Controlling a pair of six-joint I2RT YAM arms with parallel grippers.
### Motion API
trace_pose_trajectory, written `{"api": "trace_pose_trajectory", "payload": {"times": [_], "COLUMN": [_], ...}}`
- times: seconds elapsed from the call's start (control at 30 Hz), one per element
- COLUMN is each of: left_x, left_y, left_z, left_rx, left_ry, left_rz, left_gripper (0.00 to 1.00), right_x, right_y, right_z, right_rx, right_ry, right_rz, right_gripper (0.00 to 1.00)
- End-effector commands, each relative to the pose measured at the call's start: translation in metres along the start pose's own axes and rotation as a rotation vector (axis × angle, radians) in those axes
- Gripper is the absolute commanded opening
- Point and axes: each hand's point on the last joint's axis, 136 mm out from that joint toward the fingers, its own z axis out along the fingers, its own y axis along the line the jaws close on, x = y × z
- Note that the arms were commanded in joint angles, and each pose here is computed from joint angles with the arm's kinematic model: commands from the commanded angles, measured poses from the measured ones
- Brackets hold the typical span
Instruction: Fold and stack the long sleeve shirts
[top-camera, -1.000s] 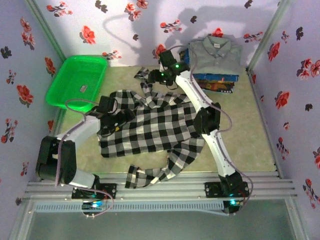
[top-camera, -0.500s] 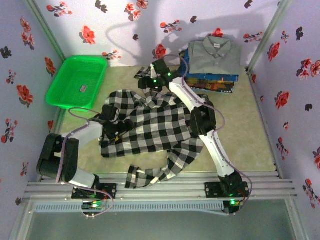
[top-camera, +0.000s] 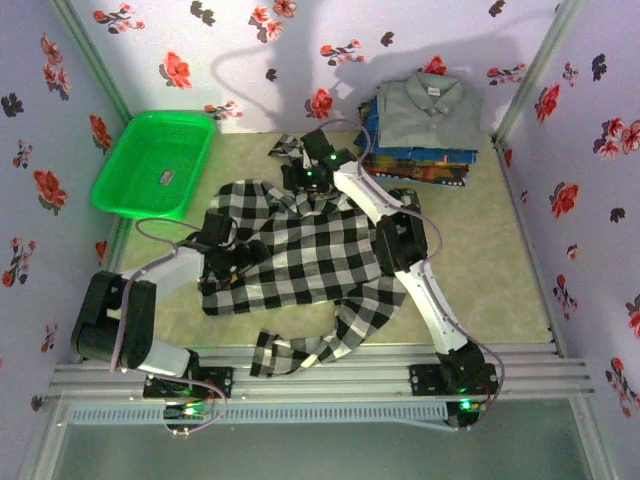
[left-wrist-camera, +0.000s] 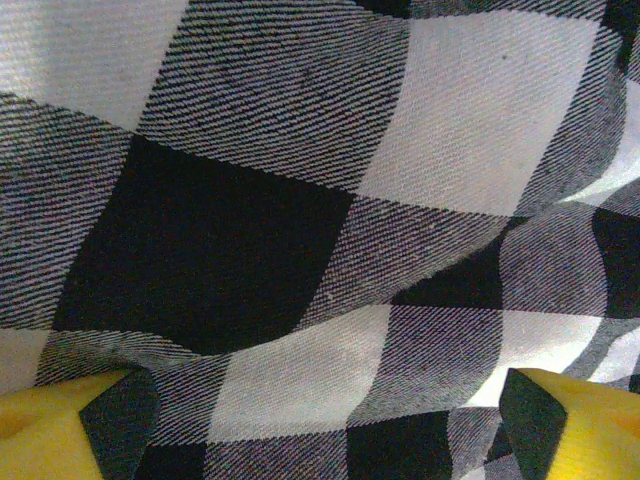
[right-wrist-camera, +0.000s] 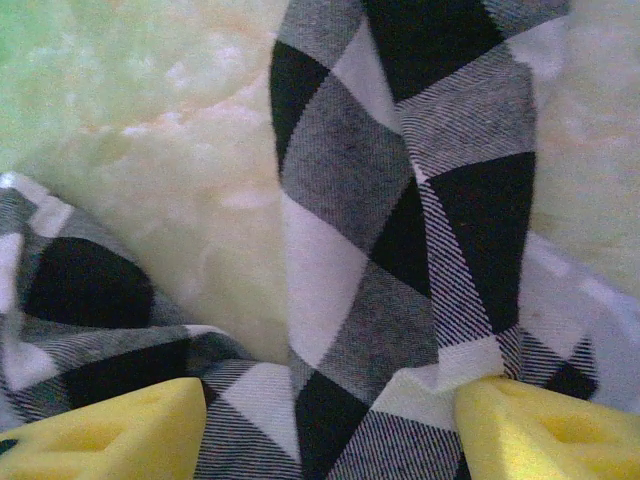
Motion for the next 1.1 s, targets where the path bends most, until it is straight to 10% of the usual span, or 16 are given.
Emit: {"api": "trace_pose_trajectory", "payload": {"times": [0.0,0.4,0.57,0.83,1.07], "left_x": [0.028,0.032,0.035,0.052,0.062], "left_y": [0.035,0.04,0.043,0.063,0.076], "left_z": [0.013,0.016,0.017,0.017,0.016], "left_rx": [-0.107,-0.115,-0.122,-0.165,-0.198], "left_ry": [0.08,0.089,0.097,0.128,0.14], "left_rz": [-0.021,-0.015,-0.011,-0.019,-0.028], "left_gripper": [0.93,0.93,0.93,0.93,0.93], "right_x": [-0.01,0.017,0.021,-0.034,-0.091], "right_y": [0.01,-0.002,-0.01,-0.003,0.005], "right_z": [-0.035,-0.018,-0.014,-0.043,-0.073], "right_rx": [0.094,0.174,0.206,0.184,0.102], "right_ry": [-0.048,0.02,0.027,-0.175,-0.404], "right_rz": [-0.111,-0.121,-0.094,-0.03,0.063], "right_gripper": [0.69,0.63,0.37,0.03,0.0]}}
